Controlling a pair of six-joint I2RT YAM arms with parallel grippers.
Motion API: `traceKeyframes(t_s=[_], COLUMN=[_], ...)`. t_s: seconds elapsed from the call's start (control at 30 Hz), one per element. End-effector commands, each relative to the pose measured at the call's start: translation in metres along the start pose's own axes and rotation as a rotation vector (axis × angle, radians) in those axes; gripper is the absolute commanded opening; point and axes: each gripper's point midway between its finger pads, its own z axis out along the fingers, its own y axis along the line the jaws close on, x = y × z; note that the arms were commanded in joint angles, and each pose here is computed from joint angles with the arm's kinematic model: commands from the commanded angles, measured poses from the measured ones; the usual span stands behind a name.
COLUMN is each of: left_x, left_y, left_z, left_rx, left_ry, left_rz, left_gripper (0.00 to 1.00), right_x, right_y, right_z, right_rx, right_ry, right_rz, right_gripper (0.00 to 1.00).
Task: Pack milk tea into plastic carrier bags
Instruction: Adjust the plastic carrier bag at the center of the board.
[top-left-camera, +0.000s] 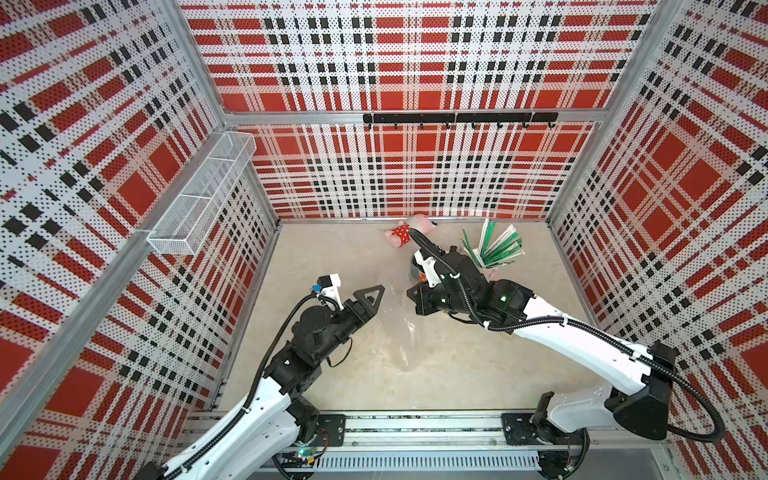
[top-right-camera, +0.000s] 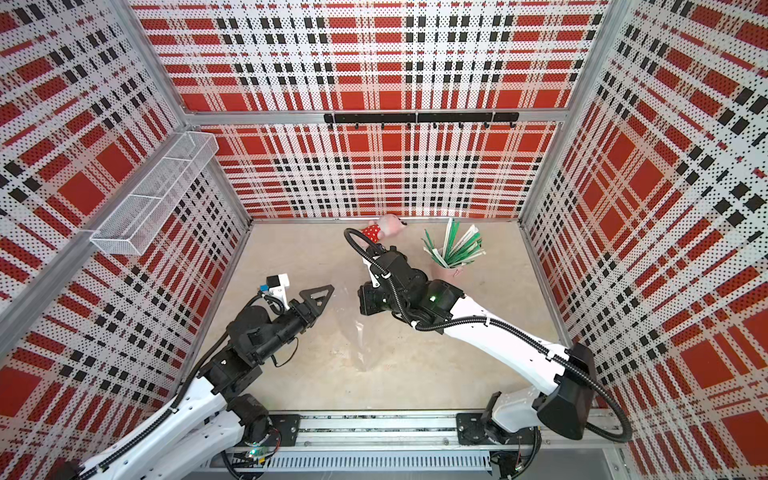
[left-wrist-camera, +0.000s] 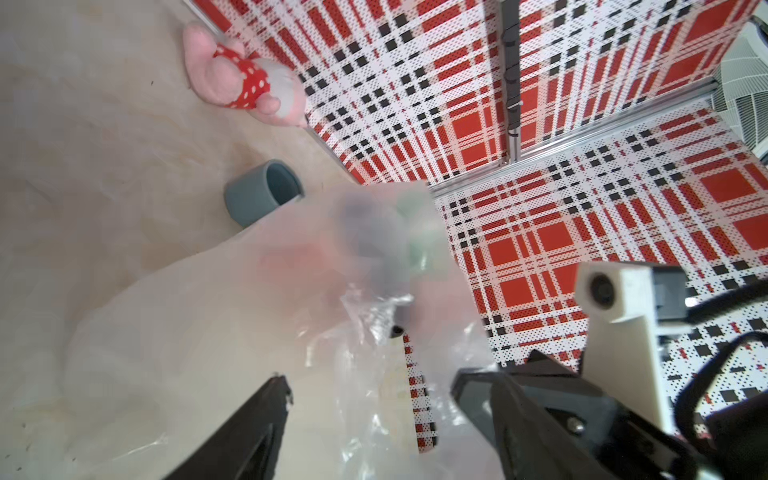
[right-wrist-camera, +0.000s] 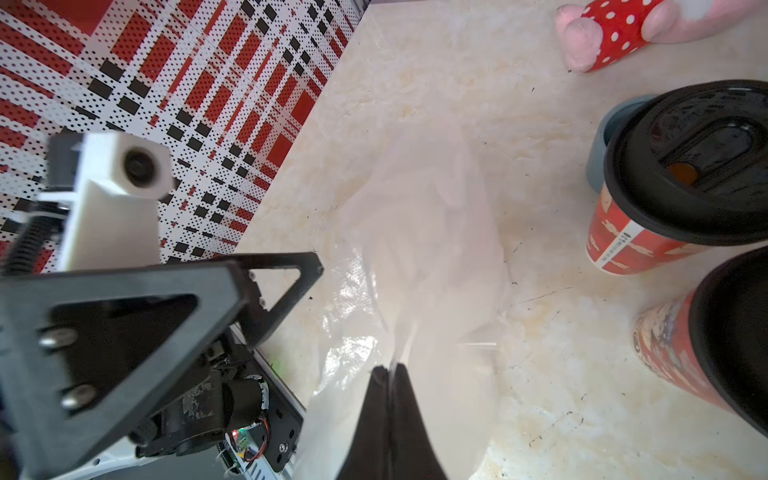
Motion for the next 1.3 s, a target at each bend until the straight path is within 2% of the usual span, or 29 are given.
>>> traceKeyframes(t_s=[0.0, 0.13, 0.3, 0.63, 0.73, 0.87, 0.93, 1.03, 1.1, 1.13, 1.2, 1.27], left_x=[-0.005, 0.005, 0.024, 0.045, 0.047, 0.045, 0.043, 0.044, 0.044, 0.044, 0.040, 0.035], left_y=[0.002, 0.021, 0.012, 0.004, 0.006, 0.008, 0.013, 0.014, 0.012, 0.013, 0.013, 0.012], left_z=[0.000, 0.009, 0.024, 0.038, 0.040, 0.038, 0.038, 0.041, 0.044, 0.044, 0.043, 0.040], left_rx=[-0.102, -0.249, -0.295, -0.340, -0.366, -0.389, -0.407, -0.407, -0.394, -0.392, -0.382, -0.366], left_ry=[0.034, 0.117, 0.176, 0.231, 0.243, 0.244, 0.239, 0.241, 0.242, 0.242, 0.232, 0.211], left_rz=[0.130, 0.223, 0.279, 0.301, 0.308, 0.314, 0.313, 0.311, 0.307, 0.305, 0.291, 0.279], left_gripper=[0.89, 0.97, 0.94, 0.88, 0.80, 0.77, 0.72, 0.59, 0.54, 0.47, 0.43, 0.32], right_x=[-0.009, -0.006, -0.009, -0.009, -0.011, -0.011, -0.013, -0.012, -0.009, -0.008, -0.006, -0.004], right_y=[0.005, 0.002, 0.000, -0.003, -0.005, -0.006, -0.007, -0.007, -0.009, -0.010, -0.013, -0.019], right_z=[-0.011, -0.009, -0.013, -0.019, -0.023, -0.026, -0.027, -0.026, -0.024, -0.023, -0.023, -0.024], right_rx=[-0.016, -0.006, -0.011, -0.008, 0.000, 0.006, 0.006, 0.002, 0.014, 0.015, 0.029, 0.058], right_ry=[-0.059, -0.056, -0.088, -0.119, -0.132, -0.141, -0.146, -0.142, -0.138, -0.135, -0.129, -0.125], right_rz=[0.003, 0.011, 0.034, 0.031, 0.025, 0.020, 0.018, 0.021, 0.026, 0.025, 0.028, 0.037], right_gripper=[0.00, 0.00, 0.00, 0.00, 0.00, 0.00, 0.00, 0.00, 0.00, 0.00, 0.00, 0.00])
